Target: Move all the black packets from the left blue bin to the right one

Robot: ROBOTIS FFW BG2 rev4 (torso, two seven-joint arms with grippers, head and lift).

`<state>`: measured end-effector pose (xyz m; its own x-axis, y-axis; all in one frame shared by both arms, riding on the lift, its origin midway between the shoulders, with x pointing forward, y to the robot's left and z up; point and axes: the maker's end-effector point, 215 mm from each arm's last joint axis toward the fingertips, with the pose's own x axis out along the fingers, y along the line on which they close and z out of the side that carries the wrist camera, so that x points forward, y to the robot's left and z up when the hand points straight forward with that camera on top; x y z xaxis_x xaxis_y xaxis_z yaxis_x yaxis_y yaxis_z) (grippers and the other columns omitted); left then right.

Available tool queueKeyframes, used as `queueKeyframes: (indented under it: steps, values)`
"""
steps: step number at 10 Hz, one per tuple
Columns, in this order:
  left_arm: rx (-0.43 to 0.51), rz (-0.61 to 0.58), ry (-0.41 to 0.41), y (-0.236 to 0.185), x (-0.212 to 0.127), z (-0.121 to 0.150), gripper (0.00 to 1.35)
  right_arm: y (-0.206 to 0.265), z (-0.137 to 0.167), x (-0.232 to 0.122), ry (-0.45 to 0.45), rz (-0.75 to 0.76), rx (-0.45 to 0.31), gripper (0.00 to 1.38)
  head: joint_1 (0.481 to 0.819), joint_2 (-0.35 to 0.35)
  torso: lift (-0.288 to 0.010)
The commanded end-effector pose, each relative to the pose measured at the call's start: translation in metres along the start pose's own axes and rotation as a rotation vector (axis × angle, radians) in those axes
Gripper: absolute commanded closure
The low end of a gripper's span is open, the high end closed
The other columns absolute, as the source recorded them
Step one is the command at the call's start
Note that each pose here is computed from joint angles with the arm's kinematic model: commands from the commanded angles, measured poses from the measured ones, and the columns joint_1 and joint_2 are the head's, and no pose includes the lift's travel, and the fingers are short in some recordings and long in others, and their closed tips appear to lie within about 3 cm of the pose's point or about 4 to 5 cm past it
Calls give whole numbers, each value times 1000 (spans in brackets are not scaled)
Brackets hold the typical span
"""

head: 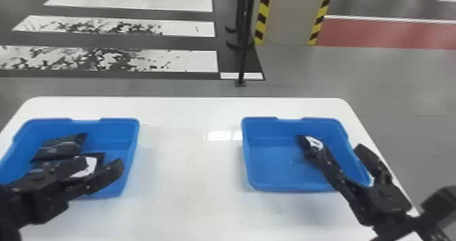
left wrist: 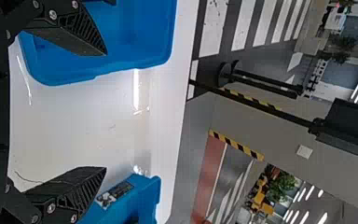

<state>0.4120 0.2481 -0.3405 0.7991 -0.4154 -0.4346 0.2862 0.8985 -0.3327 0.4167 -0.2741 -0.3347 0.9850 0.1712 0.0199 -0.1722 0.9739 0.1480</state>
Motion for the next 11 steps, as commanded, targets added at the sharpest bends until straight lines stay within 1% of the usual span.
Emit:
queueKeyframes:
  steps: [1,2,3,4,5,6,8,9,11]
  values:
    - [-14,36,29,24,11,4,171,16,-4,-29,19,1,16,262,695,-38,-138]
    - [-20,60,54,35,19,4,171,29,-6,-40,32,15,45,262,695,-23,-138]
    - [-19,113,73,51,22,7,171,44,-18,-54,70,32,85,262,695,5,-138]
    - [-30,156,110,63,26,2,171,51,-34,-63,114,36,119,262,695,38,-138]
    - [-39,225,152,85,26,-4,171,55,-46,-69,151,43,136,262,695,71,-138]
    - [-57,271,184,101,29,-10,171,58,-50,-69,164,56,144,263,695,106,-138]
    - [-83,354,232,130,28,-19,171,59,-54,-70,176,63,153,263,695,152,-138]
    - [-110,359,267,138,35,-28,171,60,-56,-70,181,65,155,263,695,173,-138]
    - [-132,380,327,147,42,-43,171,60,-59,-71,189,68,165,263,695,191,-138]
